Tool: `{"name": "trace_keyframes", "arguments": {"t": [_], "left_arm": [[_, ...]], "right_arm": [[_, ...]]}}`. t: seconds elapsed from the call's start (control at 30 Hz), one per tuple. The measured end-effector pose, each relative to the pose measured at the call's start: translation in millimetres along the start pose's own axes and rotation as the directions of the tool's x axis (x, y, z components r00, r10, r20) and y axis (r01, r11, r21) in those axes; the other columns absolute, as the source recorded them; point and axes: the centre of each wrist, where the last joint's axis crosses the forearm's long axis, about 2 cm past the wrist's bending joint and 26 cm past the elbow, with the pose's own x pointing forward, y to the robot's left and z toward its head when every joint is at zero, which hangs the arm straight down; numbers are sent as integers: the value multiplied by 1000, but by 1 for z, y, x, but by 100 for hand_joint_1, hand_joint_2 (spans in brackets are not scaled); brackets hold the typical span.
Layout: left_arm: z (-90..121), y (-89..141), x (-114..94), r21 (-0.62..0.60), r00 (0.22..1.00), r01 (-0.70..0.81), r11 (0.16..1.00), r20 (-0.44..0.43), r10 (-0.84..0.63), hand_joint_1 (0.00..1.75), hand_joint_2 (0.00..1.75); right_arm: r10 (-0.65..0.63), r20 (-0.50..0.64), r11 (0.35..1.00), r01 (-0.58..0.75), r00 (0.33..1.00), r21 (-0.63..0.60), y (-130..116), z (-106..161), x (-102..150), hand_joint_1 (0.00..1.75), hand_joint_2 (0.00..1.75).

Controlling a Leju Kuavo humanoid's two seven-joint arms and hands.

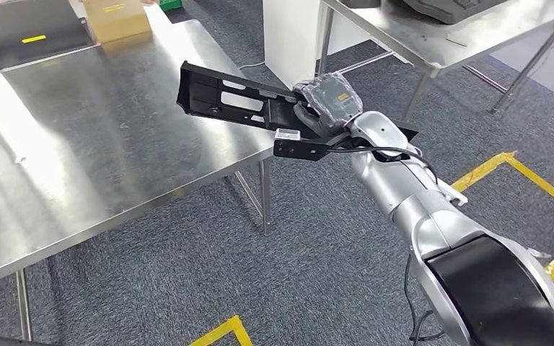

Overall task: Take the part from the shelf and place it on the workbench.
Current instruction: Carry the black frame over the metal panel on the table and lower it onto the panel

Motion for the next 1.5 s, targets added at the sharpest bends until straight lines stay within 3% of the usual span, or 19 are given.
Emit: {"name": "trace_keyframes", "arguments": {"t": [0.7,1.17,1.5], "left_arm": [[2,2,-4,61,999,-32,998,-13,33,0,175],[2,1,-3,64,999,-37,997,-13,38,0,175],[3,0,-3,59,999,-39,998,-12,40,0,175]], "right_arm": [[30,-30,998,-28,999,51,6,1,1,175,175],[112,-137,987,-95,984,126,8,26,-34,175,175],[128,-151,983,-106,980,149,11,33,-41,175,175]]}}
